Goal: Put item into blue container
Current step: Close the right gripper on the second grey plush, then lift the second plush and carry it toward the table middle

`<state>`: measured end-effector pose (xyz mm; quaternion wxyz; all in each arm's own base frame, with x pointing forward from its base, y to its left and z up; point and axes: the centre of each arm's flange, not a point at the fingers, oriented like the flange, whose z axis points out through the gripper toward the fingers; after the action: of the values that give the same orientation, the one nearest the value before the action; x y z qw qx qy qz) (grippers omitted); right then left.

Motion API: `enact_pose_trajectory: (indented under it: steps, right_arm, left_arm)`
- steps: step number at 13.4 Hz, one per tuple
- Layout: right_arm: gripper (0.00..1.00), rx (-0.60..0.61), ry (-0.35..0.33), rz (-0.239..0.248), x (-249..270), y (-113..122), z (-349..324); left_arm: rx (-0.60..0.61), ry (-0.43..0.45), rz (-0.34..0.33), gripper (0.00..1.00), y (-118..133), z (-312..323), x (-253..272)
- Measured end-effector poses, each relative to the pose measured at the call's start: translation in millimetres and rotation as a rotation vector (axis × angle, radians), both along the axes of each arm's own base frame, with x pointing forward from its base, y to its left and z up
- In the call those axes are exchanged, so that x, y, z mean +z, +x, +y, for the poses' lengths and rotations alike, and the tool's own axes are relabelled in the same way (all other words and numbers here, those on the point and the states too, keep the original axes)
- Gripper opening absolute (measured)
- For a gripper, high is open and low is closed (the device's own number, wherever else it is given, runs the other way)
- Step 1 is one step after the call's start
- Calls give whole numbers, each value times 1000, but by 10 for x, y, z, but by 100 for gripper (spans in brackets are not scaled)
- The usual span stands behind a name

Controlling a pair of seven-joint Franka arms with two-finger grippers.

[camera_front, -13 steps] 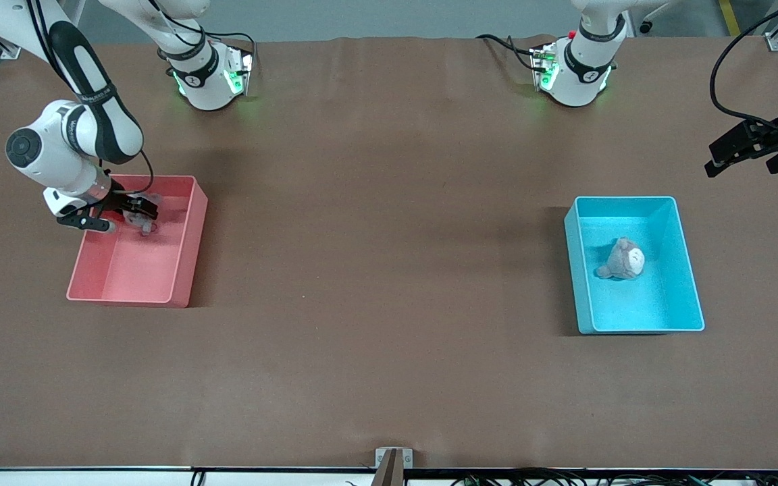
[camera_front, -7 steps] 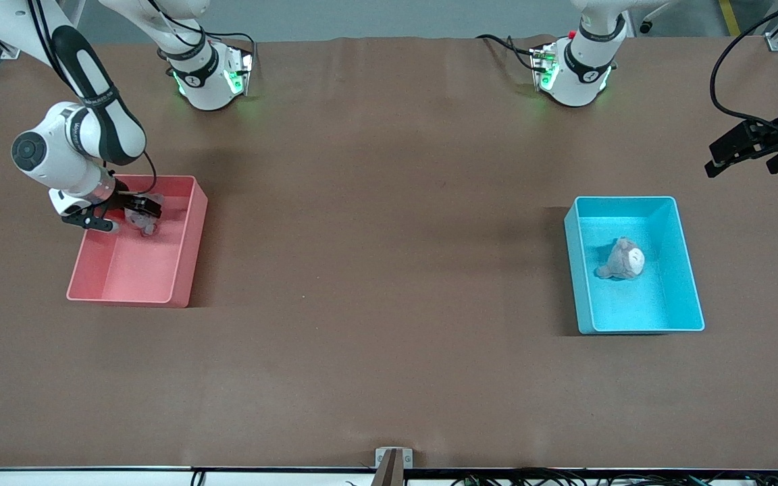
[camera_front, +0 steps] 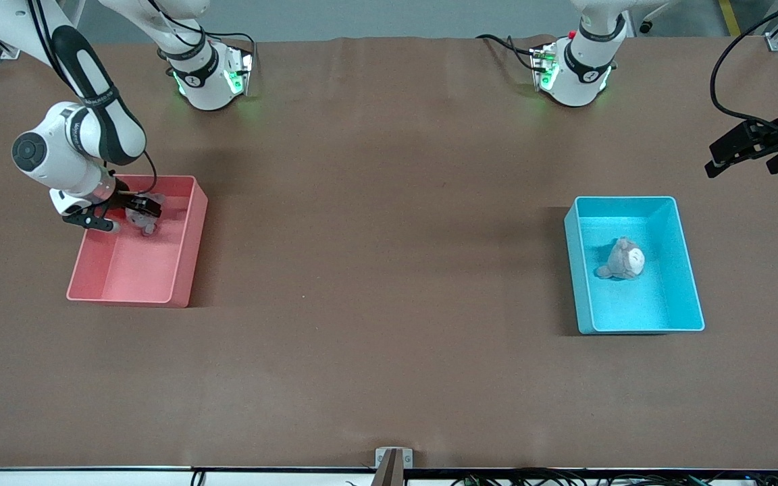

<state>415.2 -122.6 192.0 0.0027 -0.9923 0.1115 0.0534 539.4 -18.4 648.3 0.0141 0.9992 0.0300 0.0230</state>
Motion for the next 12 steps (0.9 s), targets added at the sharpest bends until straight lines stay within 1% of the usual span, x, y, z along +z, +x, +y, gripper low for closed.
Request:
enact_pose_trajectory:
  steps: [1,3,4,5,6,7,9,10,11,12]
  right_arm:
    - [87,0,1,2,-1,-2,1]
    - [75,0,2,6,-4,-6,3]
    - [75,0,3,10,-7,-10,5]
    - [67,0,4,12,-8,-12,5]
    - [63,-1,4,12,-7,-11,5]
    - [63,-1,4,13,-7,-11,5]
    - [48,-1,4,14,-2,-7,4]
    - [38,-1,5,18,1,-6,4]
    - [31,-2,7,22,3,-4,3]
    - [26,-2,8,27,0,-9,5]
  left_arm:
    - [0,0,0,100,0,0,0]
    - [0,0,0,100,0,0,0]
    - [0,0,0,100,0,0,0]
    - [0,0,0,100,0,1,-1]
    - [0,0,0,100,2,2,-2]
    - [1,0,1,100,4,3,-6]
    - [1,0,2,100,7,4,-12]
    - [1,0,2,100,8,5,-13]
    - [1,0,2,100,8,5,-13]
    - [1,0,3,100,8,5,-14]
